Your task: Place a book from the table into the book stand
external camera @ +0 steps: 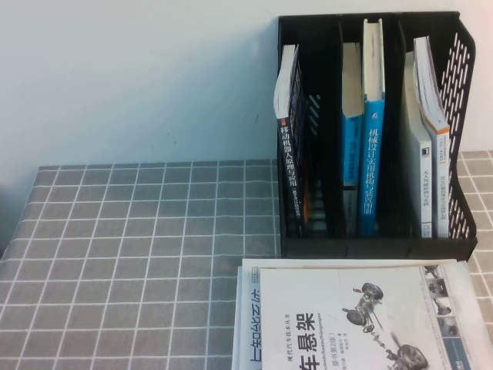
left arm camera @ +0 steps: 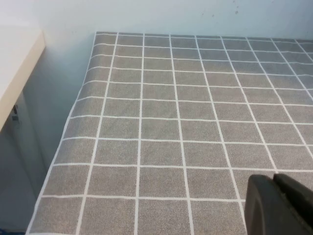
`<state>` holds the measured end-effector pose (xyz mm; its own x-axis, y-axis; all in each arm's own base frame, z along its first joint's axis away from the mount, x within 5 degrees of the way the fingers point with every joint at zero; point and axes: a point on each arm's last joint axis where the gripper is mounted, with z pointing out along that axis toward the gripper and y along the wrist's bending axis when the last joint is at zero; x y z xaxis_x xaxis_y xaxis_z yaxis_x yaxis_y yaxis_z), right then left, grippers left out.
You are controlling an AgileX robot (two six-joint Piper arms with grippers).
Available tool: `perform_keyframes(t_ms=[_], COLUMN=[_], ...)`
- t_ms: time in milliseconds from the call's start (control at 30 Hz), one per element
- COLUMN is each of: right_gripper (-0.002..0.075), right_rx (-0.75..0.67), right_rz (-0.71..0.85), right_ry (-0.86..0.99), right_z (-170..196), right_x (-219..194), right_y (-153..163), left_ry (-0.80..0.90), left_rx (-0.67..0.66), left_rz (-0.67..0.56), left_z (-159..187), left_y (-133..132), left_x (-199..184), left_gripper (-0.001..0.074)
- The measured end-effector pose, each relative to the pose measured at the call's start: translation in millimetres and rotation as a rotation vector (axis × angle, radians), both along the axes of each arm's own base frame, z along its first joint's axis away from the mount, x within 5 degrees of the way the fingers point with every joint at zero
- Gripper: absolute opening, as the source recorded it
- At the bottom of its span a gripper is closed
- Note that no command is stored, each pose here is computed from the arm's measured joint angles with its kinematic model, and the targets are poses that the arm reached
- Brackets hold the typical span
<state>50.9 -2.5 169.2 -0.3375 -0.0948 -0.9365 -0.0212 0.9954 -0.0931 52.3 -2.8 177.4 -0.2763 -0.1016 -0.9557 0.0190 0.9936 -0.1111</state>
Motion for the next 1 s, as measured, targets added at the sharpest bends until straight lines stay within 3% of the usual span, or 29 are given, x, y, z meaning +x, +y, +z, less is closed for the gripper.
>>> perform_keyframes(t_ms=[200, 333, 567, 733, 833, 900, 1000], right_gripper=[-0.0003, -0.0003, -0.0003, -0.0003, -0.0003, -0.0003, -0.0003], right_rx=[0.001, 0.003, 0.037, 0.047, 0.048, 0.077, 0.127], right_rz=[0.002, 0.012, 0.051, 0.081, 0.071, 0.056, 0.034], right_ry=[-0.018, -0.088, -0.444, -0.709, -0.779, -0.797, -0.775], right_z=[1, 5, 37, 61, 67, 68, 69], right_x=[1, 3, 5, 0, -3, -4, -3], right_y=[0, 1, 5, 7, 6, 5, 3], left_ry=[-0.020, -0.127, -0.512, -0.680, -0.763, -0.756, -0.582], left_rx=[-0.001, -0.006, -0.040, -0.050, -0.083, -0.160, -0.218], left_rz=[0.000, 0.001, 0.005, 0.005, 0.006, 0.016, 0.018], left_z=[1, 9, 44, 58, 65, 65, 65], left_y=[0, 0, 0, 1, 1, 3, 2], left_x=[1, 3, 1, -3, -7, -7, -4], left_gripper=[-0.0003, -0.0003, -0.0003, -0.0003, -0.0003, -0.0003, -0.0003])
